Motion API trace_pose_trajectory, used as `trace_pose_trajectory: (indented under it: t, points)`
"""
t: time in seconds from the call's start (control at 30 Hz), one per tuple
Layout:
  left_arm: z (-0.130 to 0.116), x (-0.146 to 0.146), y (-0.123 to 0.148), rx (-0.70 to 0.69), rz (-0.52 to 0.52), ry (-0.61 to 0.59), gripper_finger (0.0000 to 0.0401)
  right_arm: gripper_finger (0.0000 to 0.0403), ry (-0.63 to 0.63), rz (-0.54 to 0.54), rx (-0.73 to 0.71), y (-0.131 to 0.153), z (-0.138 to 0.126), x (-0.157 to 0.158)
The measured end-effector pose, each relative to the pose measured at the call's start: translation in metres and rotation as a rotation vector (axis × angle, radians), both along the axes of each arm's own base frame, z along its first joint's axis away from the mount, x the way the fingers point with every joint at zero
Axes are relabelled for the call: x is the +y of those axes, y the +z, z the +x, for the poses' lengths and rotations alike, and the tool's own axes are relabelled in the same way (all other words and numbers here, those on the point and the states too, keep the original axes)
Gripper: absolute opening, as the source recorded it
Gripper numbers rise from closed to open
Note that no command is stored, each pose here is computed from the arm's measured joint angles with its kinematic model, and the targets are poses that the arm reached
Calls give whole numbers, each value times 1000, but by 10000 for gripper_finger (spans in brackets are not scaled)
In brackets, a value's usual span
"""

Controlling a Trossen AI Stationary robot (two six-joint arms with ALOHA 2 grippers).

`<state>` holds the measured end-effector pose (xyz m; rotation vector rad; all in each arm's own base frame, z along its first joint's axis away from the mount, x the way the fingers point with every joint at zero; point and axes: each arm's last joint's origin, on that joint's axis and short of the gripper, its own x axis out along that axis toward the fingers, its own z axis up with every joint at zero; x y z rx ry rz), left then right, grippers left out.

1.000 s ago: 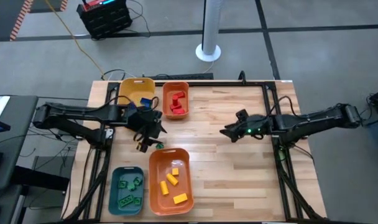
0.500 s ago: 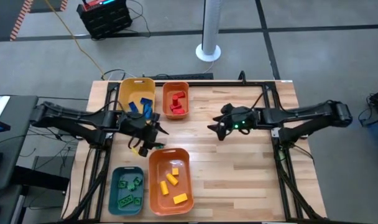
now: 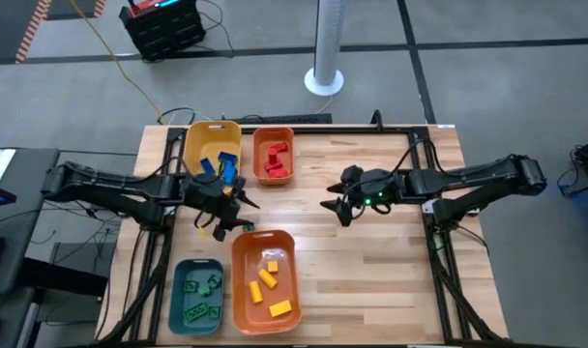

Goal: Sort blocks
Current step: Put the green game piece into the blue bin

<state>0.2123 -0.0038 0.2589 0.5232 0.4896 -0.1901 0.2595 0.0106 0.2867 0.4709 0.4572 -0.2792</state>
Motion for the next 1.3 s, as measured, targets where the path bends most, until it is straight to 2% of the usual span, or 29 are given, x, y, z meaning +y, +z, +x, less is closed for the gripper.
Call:
trace_pose_trajectory:
  t: [0.23,0.4,0.57,0.67,0.77,0.87,0.97,1.1,1.2,1.3]
  points:
    - [-2,27,-12,99,-89,-76,217,292,11,33,53,-1,-9,7]
    - [1,32,-31,250,-75,-148,217,292,45,21,126,-8,-12,16]
    - [16,30,-36,293,-11,-220,217,292,58,37,150,-12,-11,23]
    - [23,35,-29,278,11,-126,217,292,11,61,158,-13,-15,31]
    - [24,42,-21,266,24,30,217,291,-47,-8,139,-14,-20,50]
    - [18,47,-16,265,-45,176,217,291,-130,-18,137,-17,-31,67]
    - [7,45,-19,336,-151,129,217,291,-173,52,177,-22,-37,73]
    - [0,38,-26,410,-227,76,217,291,-247,121,207,-25,-40,68]
    - [-1,34,-27,420,-217,20,217,291,-293,122,210,-26,-37,57]
    - [-2,32,-28,430,-146,-52,217,291,-316,125,175,-22,-29,42]
